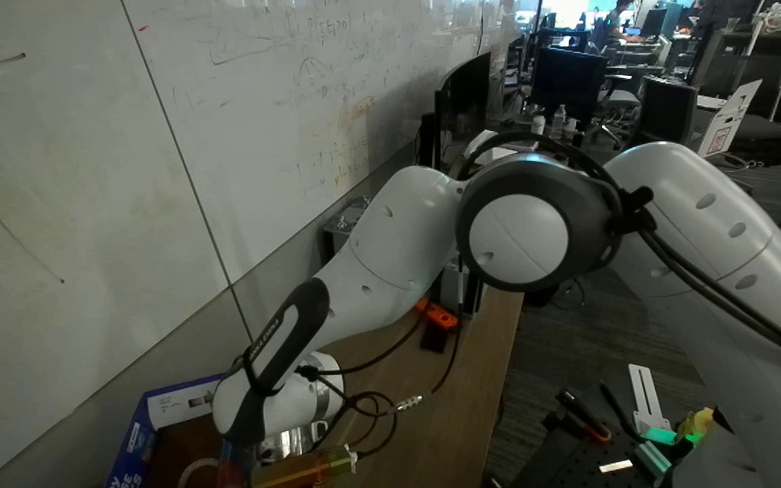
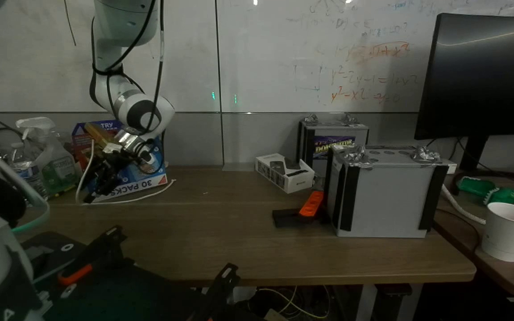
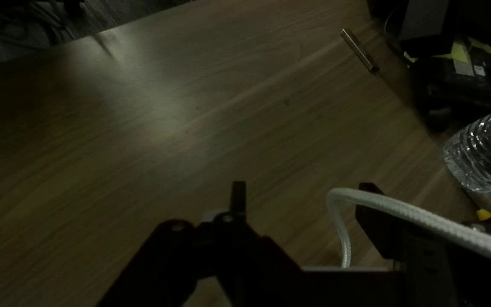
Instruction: Pick up the ropes from the table and put them in the box
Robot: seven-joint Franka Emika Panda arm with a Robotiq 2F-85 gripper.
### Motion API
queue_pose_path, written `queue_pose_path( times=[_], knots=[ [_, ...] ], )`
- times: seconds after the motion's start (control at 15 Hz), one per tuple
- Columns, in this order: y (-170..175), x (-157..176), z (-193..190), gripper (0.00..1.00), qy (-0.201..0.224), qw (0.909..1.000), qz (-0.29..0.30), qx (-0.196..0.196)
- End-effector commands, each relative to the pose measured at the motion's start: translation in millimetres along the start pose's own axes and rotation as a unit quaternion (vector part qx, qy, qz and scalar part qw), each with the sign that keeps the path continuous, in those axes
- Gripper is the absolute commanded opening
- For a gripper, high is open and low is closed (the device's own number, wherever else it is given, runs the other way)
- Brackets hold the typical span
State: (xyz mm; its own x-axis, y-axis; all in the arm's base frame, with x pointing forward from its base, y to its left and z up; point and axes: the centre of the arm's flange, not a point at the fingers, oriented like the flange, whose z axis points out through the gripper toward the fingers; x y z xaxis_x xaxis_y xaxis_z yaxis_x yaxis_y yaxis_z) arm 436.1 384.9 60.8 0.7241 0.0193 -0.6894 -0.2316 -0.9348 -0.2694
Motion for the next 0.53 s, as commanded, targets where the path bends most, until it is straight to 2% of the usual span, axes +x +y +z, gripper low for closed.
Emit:
queue_pose_path(
  times=[0.0, 0.27, 0.33, 0.47],
  knots=[
    [-6.4, 5.7, -6.6, 0.38, -0.018, 0.9998, 0.003, 0.010],
    [-7.3, 7.5, -7.7, 0.08, -0.025, 0.9997, 0.006, 0.006],
    [-7.4, 7.2, -8.7, 0.03, -0.027, 0.9996, 0.006, 0.004],
    [-7.3, 7.3, -11.5, 0.01, -0.030, 0.9995, 0.006, 0.001]
  ],
)
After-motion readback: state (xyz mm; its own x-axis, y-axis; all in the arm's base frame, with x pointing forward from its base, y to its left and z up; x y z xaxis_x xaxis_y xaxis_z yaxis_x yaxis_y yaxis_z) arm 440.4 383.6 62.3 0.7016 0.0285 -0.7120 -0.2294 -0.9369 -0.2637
